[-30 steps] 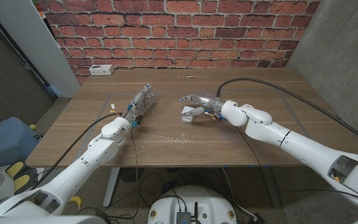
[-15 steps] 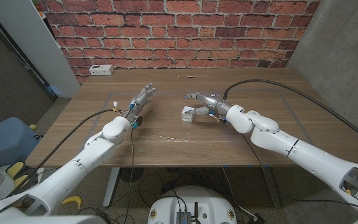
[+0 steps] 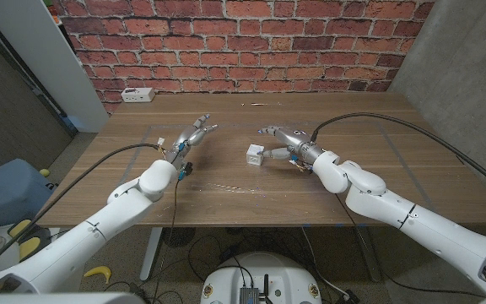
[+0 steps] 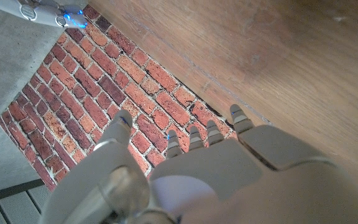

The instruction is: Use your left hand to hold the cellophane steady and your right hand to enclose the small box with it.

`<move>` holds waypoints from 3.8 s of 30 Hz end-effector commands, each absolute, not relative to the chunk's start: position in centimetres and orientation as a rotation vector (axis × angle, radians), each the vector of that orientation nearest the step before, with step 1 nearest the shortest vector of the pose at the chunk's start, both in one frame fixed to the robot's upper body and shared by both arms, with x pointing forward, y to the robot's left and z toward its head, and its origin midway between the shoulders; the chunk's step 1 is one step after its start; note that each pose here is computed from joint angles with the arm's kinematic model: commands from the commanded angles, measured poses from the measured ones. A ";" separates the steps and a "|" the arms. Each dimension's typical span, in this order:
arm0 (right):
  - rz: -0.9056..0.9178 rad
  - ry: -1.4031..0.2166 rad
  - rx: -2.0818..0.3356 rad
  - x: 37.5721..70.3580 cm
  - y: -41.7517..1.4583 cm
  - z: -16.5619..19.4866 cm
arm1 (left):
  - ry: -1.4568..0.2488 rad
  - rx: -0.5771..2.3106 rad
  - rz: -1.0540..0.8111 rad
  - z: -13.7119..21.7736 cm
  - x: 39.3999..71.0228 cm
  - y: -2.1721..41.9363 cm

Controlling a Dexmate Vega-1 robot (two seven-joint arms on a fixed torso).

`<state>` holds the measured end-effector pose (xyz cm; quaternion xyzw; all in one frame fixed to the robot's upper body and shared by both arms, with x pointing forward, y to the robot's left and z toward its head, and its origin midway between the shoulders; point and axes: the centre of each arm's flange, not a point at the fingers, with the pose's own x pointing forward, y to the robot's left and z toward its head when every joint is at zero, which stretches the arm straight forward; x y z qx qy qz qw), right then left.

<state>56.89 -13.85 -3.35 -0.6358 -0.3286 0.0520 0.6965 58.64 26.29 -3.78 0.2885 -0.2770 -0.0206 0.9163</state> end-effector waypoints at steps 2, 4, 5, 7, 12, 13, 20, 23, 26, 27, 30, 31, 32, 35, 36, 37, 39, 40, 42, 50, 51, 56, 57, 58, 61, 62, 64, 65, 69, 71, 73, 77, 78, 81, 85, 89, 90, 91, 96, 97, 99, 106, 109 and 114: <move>0.042 -0.720 -1.410 55.0 -15.1 -4.8 | -0.575 0.758 -0.010 -4.3 55.8 25.6; 0.032 -0.717 -1.412 54.7 -15.3 -5.1 | -0.574 0.778 -0.006 -4.5 55.5 25.5; 0.028 -0.715 -1.410 54.5 -15.3 -5.2 | -0.573 0.785 -0.006 -4.6 55.3 25.5; 0.017 -0.711 -1.407 54.2 -15.6 -5.5 | -0.572 0.800 -0.009 -4.8 55.0 25.3; -0.003 -0.691 -1.401 53.5 -16.2 -6.2 | -0.569 0.846 -0.011 -5.1 54.1 25.0; -0.011 -0.690 -1.400 53.3 -16.3 -6.3 | -0.570 0.856 -0.010 -5.1 53.9 24.9; -0.040 -0.673 -1.397 52.1 -17.0 -7.2 | -0.573 0.915 -0.016 -5.4 52.7 24.3; -0.049 -0.665 -1.396 51.7 -17.2 -7.8 | -0.576 0.943 -0.015 -5.6 52.2 24.0; -0.062 -0.658 -1.394 51.3 -17.4 -8.3 | -0.574 0.968 -0.016 -5.9 51.8 23.8; -0.064 -0.655 -1.393 51.1 -17.5 -8.4 | -0.573 0.975 -0.017 -6.0 51.6 23.7; -0.073 -0.647 -1.393 50.8 -17.7 -8.9 | -0.571 0.999 -0.015 -6.3 51.2 23.6; -0.074 -0.645 -1.393 50.6 -17.7 -9.0 | -0.570 1.005 -0.016 -6.4 51.1 23.6; -0.079 -0.643 -1.393 50.5 -17.7 -9.2 | -0.569 1.010 -0.018 -6.5 51.0 23.6; -0.086 -0.637 -1.391 50.1 -17.9 -9.6 | -0.567 1.028 -0.019 -6.7 50.6 23.5; -0.092 -0.636 -1.391 50.0 -17.9 -9.8 | -0.566 1.035 -0.019 -6.7 50.4 23.4; -0.092 -0.633 -1.391 49.8 -17.9 -9.9 | -0.565 1.042 -0.021 -6.8 50.3 23.4; -0.099 -0.630 -1.389 49.6 -18.0 -10.2 | -0.565 1.052 -0.025 -6.9 50.0 23.3; -0.102 -0.625 -1.386 49.3 -18.2 -10.5 | -0.564 1.065 -0.029 -7.0 49.7 23.2; -0.110 -0.620 -1.383 49.1 -18.3 -10.8 | -0.562 1.079 -0.033 -7.2 49.5 23.1; -0.124 -0.599 -1.376 48.3 -18.6 -12.1 | -0.554 1.122 -0.055 -7.6 48.6 22.8; -0.127 -0.598 -1.375 48.2 -18.7 -12.3 | -0.555 1.128 -0.056 -7.6 48.5 22.7; -0.137 -0.581 -1.367 47.7 -19.0 -12.9 | -0.542 1.163 -0.072 -7.8 47.9 22.5; -0.142 -0.580 -1.368 47.6 -19.0 -13.0 | -0.538 1.169 -0.074 -7.8 47.8 22.4; -0.144 -0.575 -1.366 47.5 -19.1 -13.2 | -0.535 1.176 -0.075 -7.8 47.7 22.4; -0.144 -0.563 -1.364 47.3 -19.3 -13.5 | -0.526 1.194 -0.077 -7.8 47.3 22.4; -0.143 -0.558 -1.364 47.2 -19.4 -13.6 | -0.523 1.202 -0.077 -7.8 47.1 22.4; -0.142 -0.551 -1.366 47.0 -19.5 -13.8 | -0.512 1.218 -0.083 -7.9 46.9 22.3; -0.141 -0.545 -1.366 46.9 -19.6 -13.9 | -0.505 1.231 -0.084 -7.9 46.7 22.3; -0.148 -0.528 -1.365 46.6 -19.9 -14.3 | -0.478 1.287 -0.080 -8.1 46.2 22.0; -0.157 -0.523 -1.367 46.5 -20.0 -14.5 | -0.467 1.303 -0.084 -8.2 46.0 21.8; -0.159 -0.516 -1.365 46.3 -20.1 -14.7 | -0.457 1.312 -0.089 -8.3 45.9 21.8; -0.166 -0.503 -1.367 45.9 -20.4 -15.0 | -0.435 1.343 -0.092 -8.5 45.5 21.6; -0.168 -0.499 -1.368 45.8 -20.4 -15.1 | -0.432 1.353 -0.090 -8.5 45.3 21.6; -0.175 -0.490 -1.375 45.4 -20.7 -15.3 | -0.427 1.382 -0.082 -8.6 44.9 21.4; -0.185 -0.477 -1.378 45.0 -20.9 -15.7 | -0.425 1.429 -0.060 -8.7 44.2 21.2; -0.195 -0.468 -1.381 44.6 -21.0 -16.0 | -0.423 1.465 -0.046 -8.7 43.7 21.0; -0.196 -0.466 -1.381 44.5 -21.0 -16.1 | -0.423 1.476 -0.042 -8.7 43.6 20.9; -0.200 -0.464 -1.381 44.5 -21.0 -16.1 | -0.421 1.487 -0.040 -8.7 43.6 20.9; -0.209 -0.451 -1.383 44.0 -21.2 -16.4 | -0.407 1.550 -0.028 -8.5 43.1 20.6; -0.215 -0.444 -1.384 43.9 -21.3 -16.5 | -0.401 1.570 -0.030 -8.4 42.9 20.6; -0.214 -0.435 -1.382 43.6 -21.3 -16.6 | -0.390 1.591 -0.033 -8.4 42.7 20.5; -0.220 -0.414 -1.391 42.9 -21.3 -16.9 | -0.348 1.655 -0.053 -8.4 42.2 20.4; -0.228 -0.408 -1.386 42.8 -21.3 -17.0 | -0.337 1.675 -0.053 -8.5 42.0 20.5; -0.238 -0.406 -1.385 42.7 -21.1 -17.1 | -0.318 1.712 -0.054 -8.5 41.8 20.5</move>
